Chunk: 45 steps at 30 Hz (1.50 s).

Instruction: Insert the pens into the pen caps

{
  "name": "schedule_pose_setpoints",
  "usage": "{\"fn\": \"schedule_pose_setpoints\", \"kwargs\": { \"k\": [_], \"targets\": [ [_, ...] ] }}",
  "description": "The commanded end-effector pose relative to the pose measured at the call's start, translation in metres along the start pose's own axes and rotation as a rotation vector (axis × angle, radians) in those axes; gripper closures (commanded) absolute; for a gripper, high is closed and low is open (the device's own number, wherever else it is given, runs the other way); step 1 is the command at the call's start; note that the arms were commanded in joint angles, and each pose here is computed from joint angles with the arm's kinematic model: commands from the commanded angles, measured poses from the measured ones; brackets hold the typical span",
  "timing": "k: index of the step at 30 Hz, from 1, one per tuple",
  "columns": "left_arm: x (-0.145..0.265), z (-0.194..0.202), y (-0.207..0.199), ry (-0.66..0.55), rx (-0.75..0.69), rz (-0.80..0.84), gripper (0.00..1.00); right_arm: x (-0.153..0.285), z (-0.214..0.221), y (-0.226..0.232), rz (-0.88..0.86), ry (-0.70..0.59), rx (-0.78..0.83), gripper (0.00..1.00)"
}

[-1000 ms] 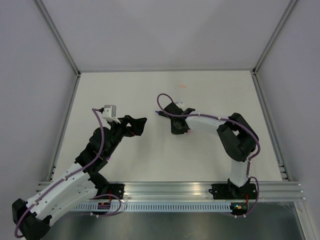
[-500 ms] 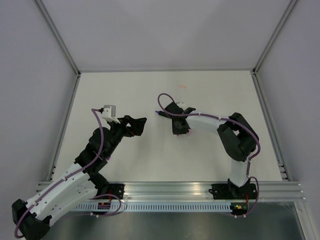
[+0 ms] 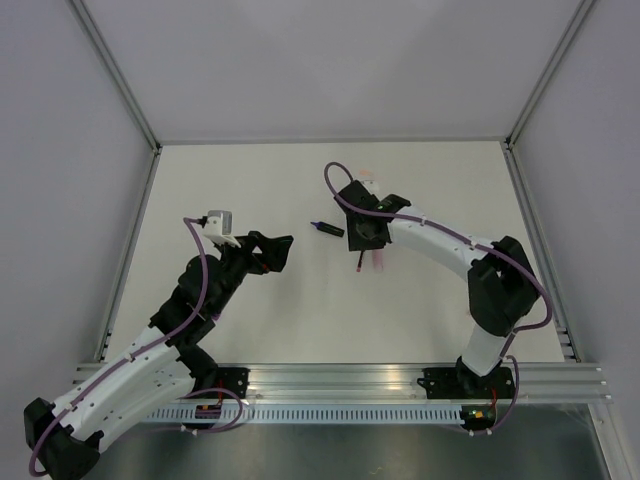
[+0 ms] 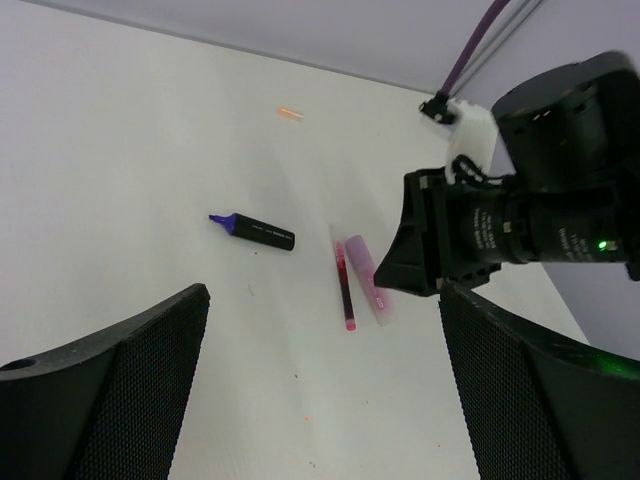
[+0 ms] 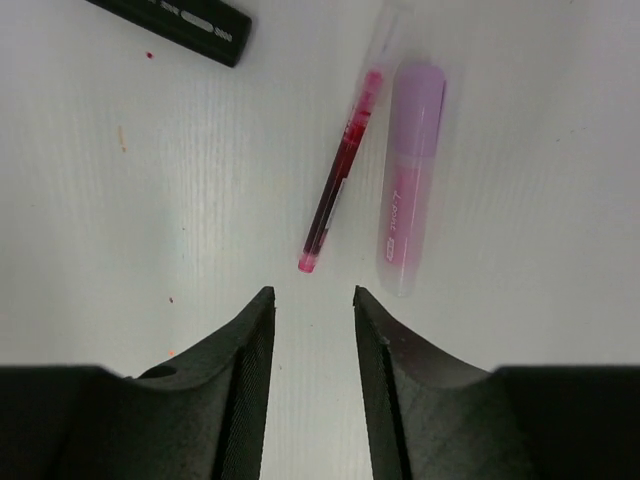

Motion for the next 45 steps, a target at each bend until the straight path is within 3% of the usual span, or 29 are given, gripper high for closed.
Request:
{"fn": "schedule_pose_setpoints", "kwargs": {
  "k": [1, 9, 15, 17, 23, 25, 27, 28, 29, 32, 33, 35, 36, 41, 45],
  "targets": [
    [0.0, -0.001, 0.005, -0.031, -0.018, -0.019, 0.0, 0.038, -0.027, -0.021, 0.03, -0.089, 0.042, 0.56],
    [0.0, 0.002, 0.006, -0.034, -0.01, -0.003, 0.0, 0.054, -0.072, -0.034, -0.006, -0.253, 0.348, 0.38],
    [0.002, 0.004, 0.006, -0.036, 0.008, 0.014, 0.0, 0.056, -0.126, -0.067, 0.001, -0.421, 0.3, 0.34],
    [0.001, 0.005, 0.005, -0.034, 0.014, 0.027, 0.0, 0.053, -0.142, -0.074, 0.03, -0.49, 0.271, 0.28],
    [-0.002, 0.006, 0.006, -0.021, 0.005, 0.017, 0.0, 0.013, -0.176, -0.108, 0.101, -0.498, 0.071, 0.21],
    [-0.002, 0.007, 0.007, -0.023, 0.002, 0.015, 0.0, 0.004, -0.176, -0.13, 0.214, -0.46, -0.05, 0.21],
    [-0.003, 0.007, 0.006, -0.02, 0.001, 0.018, 0.0, 0.005, -0.163, -0.152, 0.322, -0.377, -0.185, 0.21],
    [-0.003, 0.007, 0.006, -0.019, 0.004, 0.019, 0.0, 0.008, -0.158, -0.174, 0.413, -0.359, -0.371, 0.22],
    [-0.004, 0.009, 0.006, -0.007, 0.003, 0.021, 0.0, 0.012, -0.138, -0.184, 0.452, -0.257, -0.433, 0.22],
    [-0.004, 0.011, 0.004, 0.011, 0.016, 0.037, 0.0, 0.03, -0.096, -0.21, 0.488, -0.16, -0.71, 0.22],
    [-0.004, 0.011, 0.003, 0.015, 0.019, 0.047, 0.0, 0.052, -0.086, -0.213, 0.479, -0.192, -0.776, 0.22],
    [-0.003, 0.012, 0.001, 0.027, 0.032, 0.063, 0.0, 0.049, -0.045, -0.21, 0.518, -0.128, -0.912, 0.22],
    [-0.003, 0.012, 0.001, 0.028, 0.032, 0.066, 0.0, 0.065, -0.032, -0.209, 0.511, -0.16, -0.967, 0.23],
    [-0.004, 0.012, 0.006, 0.015, 0.013, 0.033, 0.0, 0.048, 0.064, -0.215, 0.593, 0.084, -1.1, 0.24],
    [-0.006, 0.012, 0.007, 0.01, 0.004, 0.017, 0.0, 0.037, 0.107, -0.226, 0.626, 0.244, -1.172, 0.28]
  ]
}}
Point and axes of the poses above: each gripper's point midway between its finger pads, its own x axis back along the fingers, its own y axis along the line the jaws close on, z = x × y, the point moved 9 cm from there along x, back along the fingers, and after that the axes turned 15 degrees about x, right-handed, at the moved point
